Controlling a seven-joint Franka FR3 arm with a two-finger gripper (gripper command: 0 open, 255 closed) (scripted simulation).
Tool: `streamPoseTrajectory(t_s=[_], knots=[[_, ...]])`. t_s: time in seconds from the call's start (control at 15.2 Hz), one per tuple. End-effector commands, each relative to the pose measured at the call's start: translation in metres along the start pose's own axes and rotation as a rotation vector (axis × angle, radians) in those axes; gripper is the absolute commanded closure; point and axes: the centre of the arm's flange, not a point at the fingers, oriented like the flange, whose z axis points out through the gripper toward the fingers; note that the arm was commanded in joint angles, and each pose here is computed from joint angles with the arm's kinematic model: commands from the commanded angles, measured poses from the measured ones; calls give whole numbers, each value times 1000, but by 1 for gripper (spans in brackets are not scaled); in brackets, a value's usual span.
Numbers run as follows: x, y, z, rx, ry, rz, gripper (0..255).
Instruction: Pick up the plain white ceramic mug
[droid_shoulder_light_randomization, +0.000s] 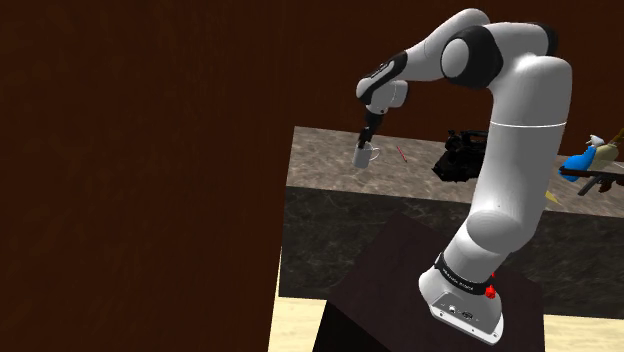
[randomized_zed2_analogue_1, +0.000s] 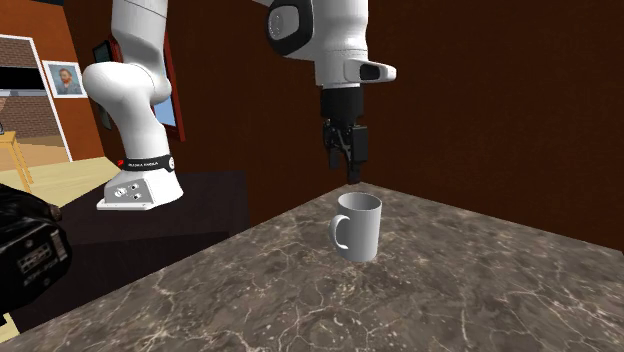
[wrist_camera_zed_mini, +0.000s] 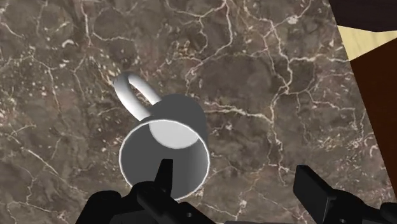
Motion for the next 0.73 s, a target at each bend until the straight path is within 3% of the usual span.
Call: streamPoseTrajectory(t_s=[0.0, 0.59, 0.66], knots=[[8, 16, 12, -2, 4, -7, 0], [6, 16, 52, -2, 4, -7, 0], [6, 16, 51, -2, 4, -7, 255]])
